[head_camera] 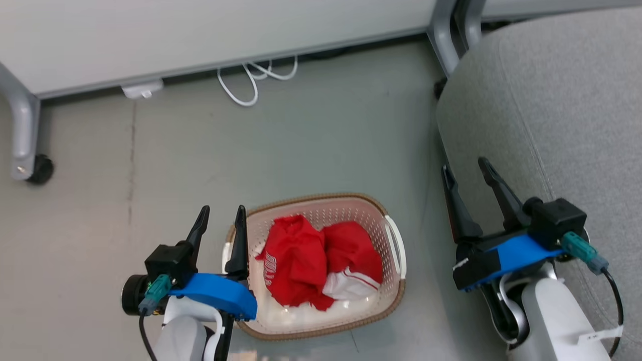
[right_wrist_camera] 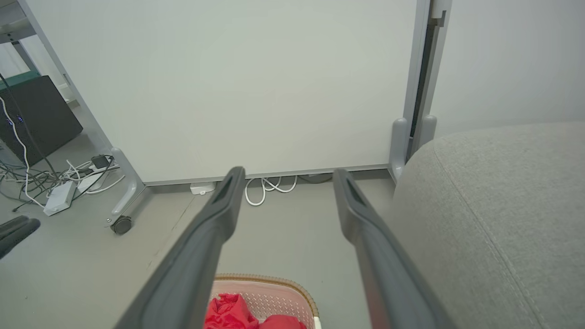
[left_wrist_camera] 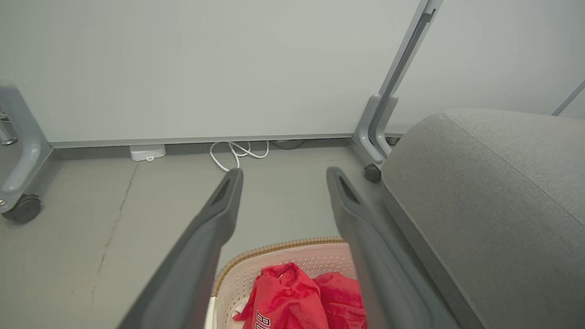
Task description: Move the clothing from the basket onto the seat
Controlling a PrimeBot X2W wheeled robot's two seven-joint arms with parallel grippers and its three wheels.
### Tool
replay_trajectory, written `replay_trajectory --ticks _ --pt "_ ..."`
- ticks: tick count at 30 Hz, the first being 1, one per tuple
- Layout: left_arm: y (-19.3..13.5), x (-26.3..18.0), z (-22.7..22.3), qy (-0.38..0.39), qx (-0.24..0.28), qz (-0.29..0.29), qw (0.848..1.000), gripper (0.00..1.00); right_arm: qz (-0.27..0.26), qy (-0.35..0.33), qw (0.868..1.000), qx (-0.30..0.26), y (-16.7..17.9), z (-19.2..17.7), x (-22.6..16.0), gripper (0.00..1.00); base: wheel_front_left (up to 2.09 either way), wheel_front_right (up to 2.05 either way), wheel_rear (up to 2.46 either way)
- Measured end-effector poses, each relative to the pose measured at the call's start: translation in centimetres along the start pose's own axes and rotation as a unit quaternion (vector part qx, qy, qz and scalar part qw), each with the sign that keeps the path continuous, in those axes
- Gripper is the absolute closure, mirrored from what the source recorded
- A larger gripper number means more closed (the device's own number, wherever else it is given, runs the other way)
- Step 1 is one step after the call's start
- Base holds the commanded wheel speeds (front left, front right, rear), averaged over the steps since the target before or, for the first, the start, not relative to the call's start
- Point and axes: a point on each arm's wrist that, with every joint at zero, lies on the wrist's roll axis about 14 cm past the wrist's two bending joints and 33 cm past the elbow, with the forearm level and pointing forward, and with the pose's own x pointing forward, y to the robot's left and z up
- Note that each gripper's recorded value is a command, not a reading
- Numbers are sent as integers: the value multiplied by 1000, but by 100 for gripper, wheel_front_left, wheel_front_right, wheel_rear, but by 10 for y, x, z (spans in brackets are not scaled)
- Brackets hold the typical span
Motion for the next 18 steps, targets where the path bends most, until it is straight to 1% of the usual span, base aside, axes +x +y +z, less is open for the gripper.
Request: replay_trajectory --ticks 5,11,14,18 --pt "-6 20 -47 69 -10 -20 997 0 2 10 1000 -4 -5 -12 17 0 0 0 0" --pt "-11 41 -104 150 -24 -38 988 0 -8 26 1000 -1 -18 -33 28 0 0 0 0" --pt "-14 49 -133 192 -31 -43 980 0 -18 39 999 1 -27 -47 30 0 0 0 0" --pt "-16 54 -171 253 -39 -48 966 0 -30 50 998 3 -39 -62 33 0 0 0 0"
